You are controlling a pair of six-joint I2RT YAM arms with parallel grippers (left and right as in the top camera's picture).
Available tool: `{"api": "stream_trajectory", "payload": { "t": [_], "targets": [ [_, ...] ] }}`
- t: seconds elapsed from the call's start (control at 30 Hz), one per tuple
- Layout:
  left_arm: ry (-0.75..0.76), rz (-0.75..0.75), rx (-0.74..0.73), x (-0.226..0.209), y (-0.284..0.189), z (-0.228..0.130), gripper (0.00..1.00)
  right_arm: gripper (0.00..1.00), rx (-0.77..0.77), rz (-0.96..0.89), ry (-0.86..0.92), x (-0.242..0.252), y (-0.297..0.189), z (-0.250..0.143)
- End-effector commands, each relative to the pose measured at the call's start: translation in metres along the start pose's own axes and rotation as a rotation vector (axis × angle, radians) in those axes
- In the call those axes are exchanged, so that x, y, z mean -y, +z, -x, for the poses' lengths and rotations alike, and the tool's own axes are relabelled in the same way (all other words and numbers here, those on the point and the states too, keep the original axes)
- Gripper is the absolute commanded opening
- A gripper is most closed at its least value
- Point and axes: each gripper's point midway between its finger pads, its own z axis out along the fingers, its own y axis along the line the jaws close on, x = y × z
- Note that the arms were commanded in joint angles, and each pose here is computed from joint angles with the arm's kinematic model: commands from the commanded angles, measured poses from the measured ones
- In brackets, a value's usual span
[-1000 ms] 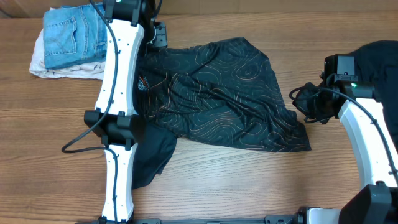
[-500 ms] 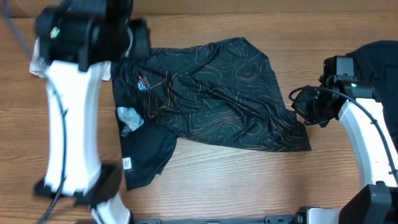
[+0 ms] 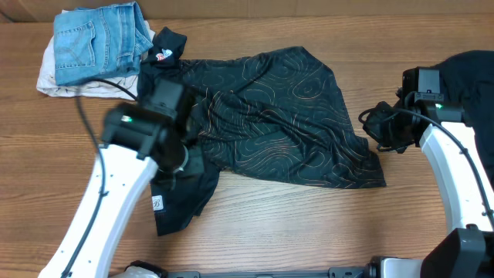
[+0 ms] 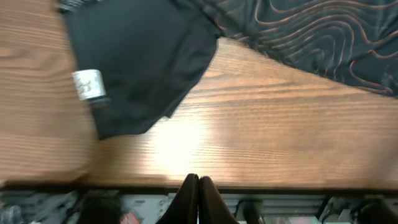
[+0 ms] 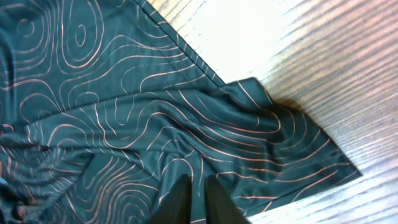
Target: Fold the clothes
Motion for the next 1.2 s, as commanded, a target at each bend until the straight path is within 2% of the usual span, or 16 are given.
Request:
{"api": "stream_trajectory", "payload": {
  "t": [0.0, 0.27, 0.47, 0.6, 0.7, 0.83, 1.17],
  "targets": [
    [-0.074, -0.053, -0.124, 0.008, 0.053, -0.025, 0.04, 0.04, -0.023, 0.013, -0.012, -0.004, 0.005, -0.003],
    [-0.229, 0.043, -0.154, -0.024, 0.129, -0.043, 0.04, 0.04, -0.067, 0.006, -0.059, -0.016, 0.032, -0.008],
    [-0.302, 0.115, -0.127, -0.048, 0.160, -0.046, 0.09, 0.04, -0.095, -0.002, -0.090, -0.023, 0.045, -0.016],
    [-0.332, 0.144, -0.121, -0.059, 0.171, -0.041, 0.08, 0.04, -0.103, -0.008, -0.089, -0.023, 0.050, -0.016],
    [-0.358, 0.168, -0.134, -0.067, 0.175, -0.039, 0.04, 0.04, -0.115, -0.016, -0.086, -0.021, 0.055, -0.018],
    [-0.404, 0.241, -0.090, -0.084, 0.175, -0.032, 0.04, 0.04, -0.140, -0.024, -0.082, -0.019, 0.066, -0.020],
    [-0.416, 0.230, -0.081, -0.083, 0.177, -0.029, 0.04, 0.04, -0.201, -0.042, -0.109, -0.025, 0.090, -0.035]
  ]
}}
